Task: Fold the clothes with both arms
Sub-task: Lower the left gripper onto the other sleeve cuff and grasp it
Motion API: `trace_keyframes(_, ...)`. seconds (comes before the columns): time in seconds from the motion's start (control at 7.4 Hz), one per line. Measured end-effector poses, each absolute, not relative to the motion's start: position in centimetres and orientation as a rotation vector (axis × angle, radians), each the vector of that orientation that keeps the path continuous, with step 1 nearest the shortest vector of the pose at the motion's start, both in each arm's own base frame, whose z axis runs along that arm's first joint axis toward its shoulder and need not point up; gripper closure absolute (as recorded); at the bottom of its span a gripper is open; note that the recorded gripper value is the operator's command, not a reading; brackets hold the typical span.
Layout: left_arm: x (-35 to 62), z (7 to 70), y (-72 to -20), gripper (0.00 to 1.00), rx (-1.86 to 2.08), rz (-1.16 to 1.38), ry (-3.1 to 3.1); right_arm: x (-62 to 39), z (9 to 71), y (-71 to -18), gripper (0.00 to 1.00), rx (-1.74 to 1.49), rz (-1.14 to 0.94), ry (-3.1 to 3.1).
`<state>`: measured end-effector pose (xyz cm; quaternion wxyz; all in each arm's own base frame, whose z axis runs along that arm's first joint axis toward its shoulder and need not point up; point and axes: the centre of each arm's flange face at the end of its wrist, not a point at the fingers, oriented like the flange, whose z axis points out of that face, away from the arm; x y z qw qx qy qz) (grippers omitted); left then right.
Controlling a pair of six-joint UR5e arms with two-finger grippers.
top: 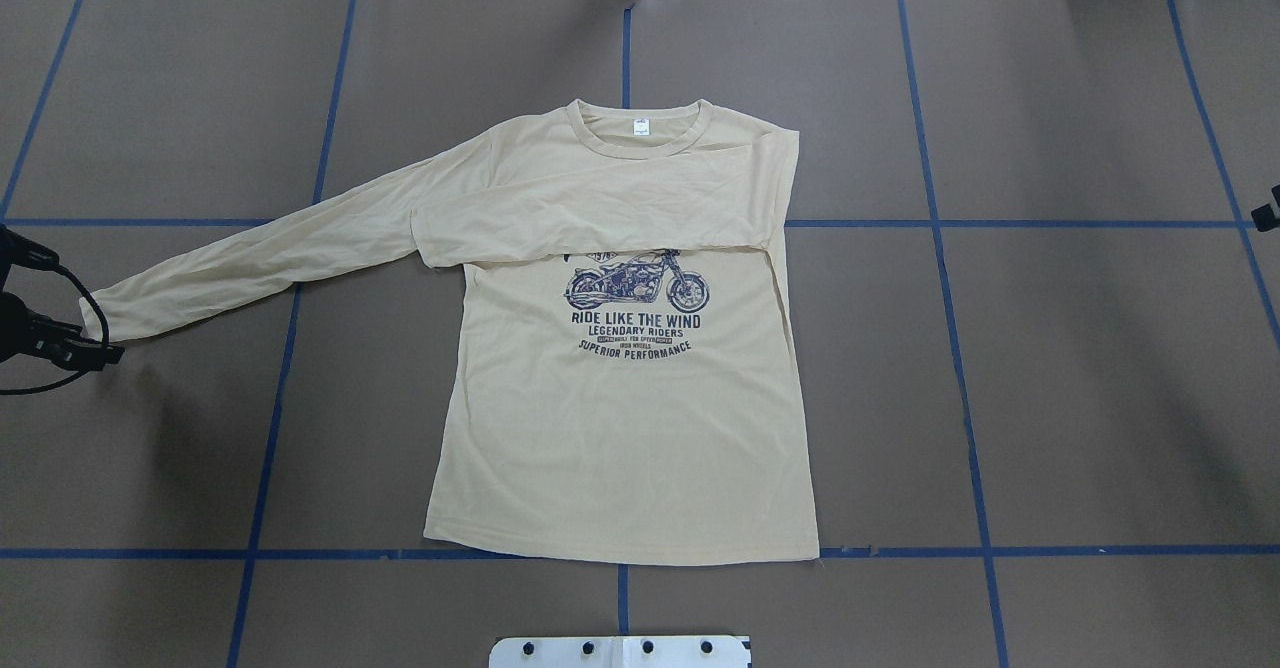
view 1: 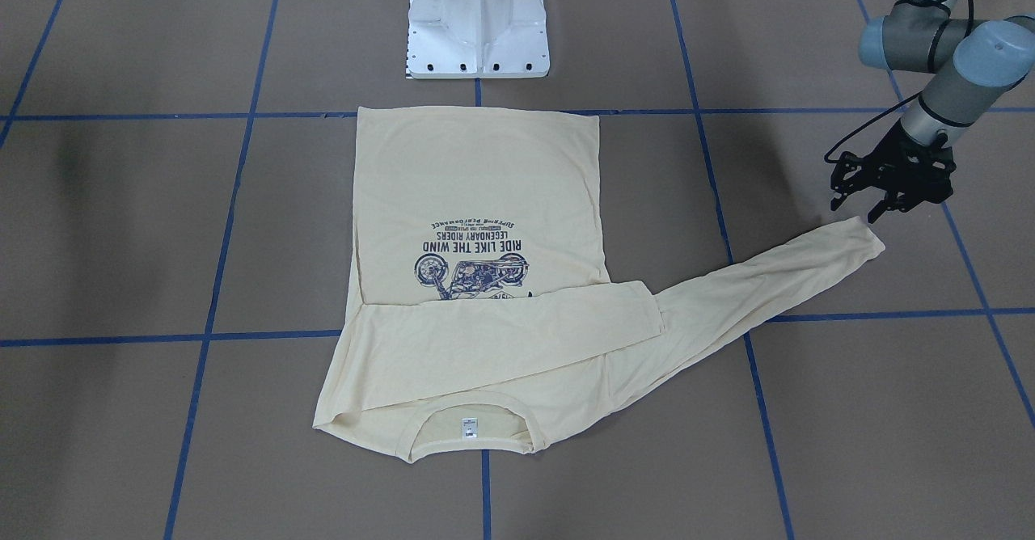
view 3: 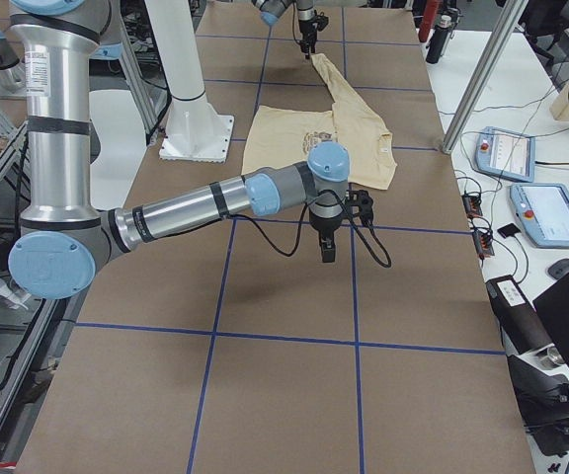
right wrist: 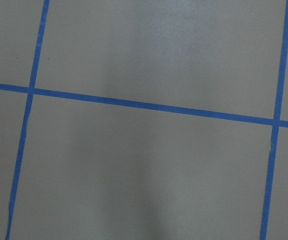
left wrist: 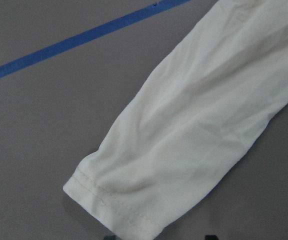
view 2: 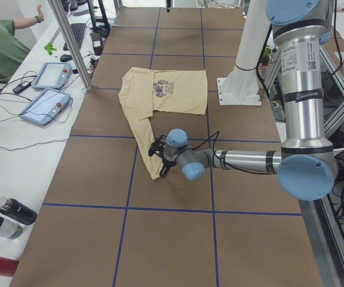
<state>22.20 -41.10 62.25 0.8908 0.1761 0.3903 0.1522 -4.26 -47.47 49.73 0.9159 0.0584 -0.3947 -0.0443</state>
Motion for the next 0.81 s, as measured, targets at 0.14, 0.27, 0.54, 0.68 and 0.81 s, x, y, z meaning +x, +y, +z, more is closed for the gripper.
trace_keyframes(0.14, 22.15, 62.34, -41.18, 0.33, 0.372, 0.313, 0.801, -4.26, 49.73, -47.47, 0.00, 0.120, -0.091, -0.812)
trace_keyframes(0.27, 22.11, 62.43, -41.25, 0.33, 0.376, 0.310, 0.794, -4.26, 49.73, -47.47, 0.00, 0.121, -0.091, -0.812)
trace_keyframes(0.54, 22.16, 62.49, -41.27, 0.39, 0.377, 0.310, 0.790, -4.26, 49.77, -47.48, 0.00, 0.120, -0.091, -0.812)
trace_keyframes(0.68, 22.21, 62.51, -41.25, 0.43, 0.377, 0.311, 0.789, -4.27, 49.81, -47.48, 0.00, 0.119, -0.091, -0.812)
trace_keyframes(0.81, 22.22, 62.52, -41.23, 0.45, 0.376, 0.311, 0.789, -4.27, 49.85, -47.49, 0.00, 0.118, -0.090, -0.812)
